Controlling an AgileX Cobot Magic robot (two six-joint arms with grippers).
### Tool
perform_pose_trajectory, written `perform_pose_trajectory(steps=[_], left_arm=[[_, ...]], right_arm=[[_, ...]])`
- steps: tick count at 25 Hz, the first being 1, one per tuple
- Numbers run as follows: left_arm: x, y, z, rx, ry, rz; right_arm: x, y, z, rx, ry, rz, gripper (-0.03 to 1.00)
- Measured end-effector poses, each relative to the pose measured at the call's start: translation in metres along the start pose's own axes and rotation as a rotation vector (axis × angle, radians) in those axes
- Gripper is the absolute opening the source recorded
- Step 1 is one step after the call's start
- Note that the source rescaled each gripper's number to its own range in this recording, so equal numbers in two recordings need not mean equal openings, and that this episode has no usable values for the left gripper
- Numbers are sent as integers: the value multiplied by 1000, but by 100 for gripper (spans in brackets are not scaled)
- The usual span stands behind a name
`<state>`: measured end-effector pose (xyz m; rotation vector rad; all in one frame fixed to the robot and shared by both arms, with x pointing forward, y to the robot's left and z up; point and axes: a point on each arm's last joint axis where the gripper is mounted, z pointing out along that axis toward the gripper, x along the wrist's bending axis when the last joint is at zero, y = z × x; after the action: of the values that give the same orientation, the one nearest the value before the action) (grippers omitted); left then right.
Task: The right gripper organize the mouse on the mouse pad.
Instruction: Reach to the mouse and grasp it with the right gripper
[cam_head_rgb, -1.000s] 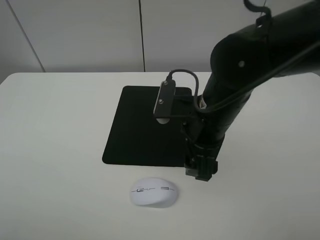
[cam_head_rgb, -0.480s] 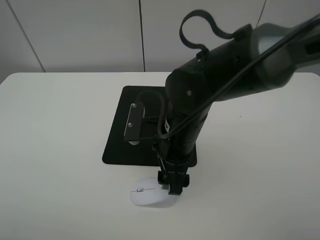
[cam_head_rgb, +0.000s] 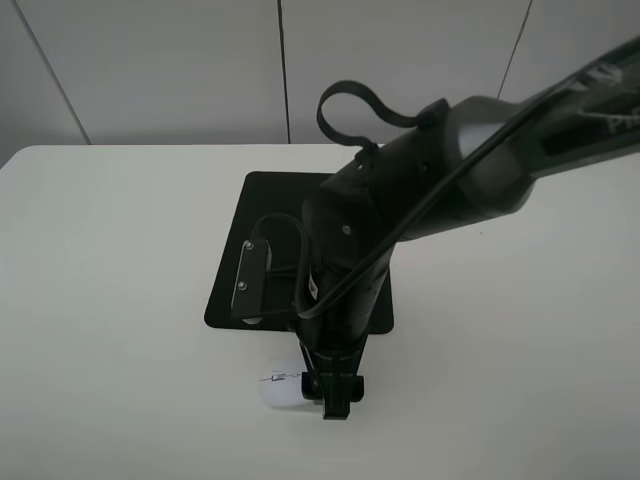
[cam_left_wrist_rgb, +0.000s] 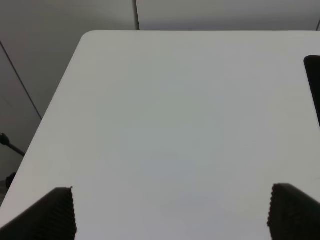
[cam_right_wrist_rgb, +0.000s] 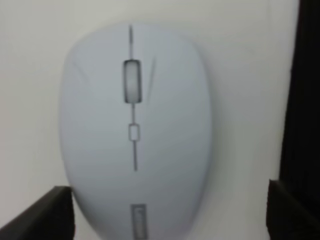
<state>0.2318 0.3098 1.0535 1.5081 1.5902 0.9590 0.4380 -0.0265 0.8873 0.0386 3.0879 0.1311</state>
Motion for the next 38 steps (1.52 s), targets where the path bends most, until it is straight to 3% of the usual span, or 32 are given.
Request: perform_pose_trajectory(steps=[33, 35, 36, 37, 38], left_arm=[[0, 0, 0, 0, 0, 0], [0, 0, 0, 0, 0, 0], [0, 0, 0, 0, 0, 0], [0, 0, 0, 0, 0, 0], [0, 0, 0, 0, 0, 0]], right_arm=[[2, 6, 27, 4, 15, 5, 66], [2, 6, 28, 5, 16, 5, 50], [2, 6, 28, 5, 16, 5, 36], [2, 6, 28, 5, 16, 5, 12], [2, 6, 28, 4, 15, 5, 0]])
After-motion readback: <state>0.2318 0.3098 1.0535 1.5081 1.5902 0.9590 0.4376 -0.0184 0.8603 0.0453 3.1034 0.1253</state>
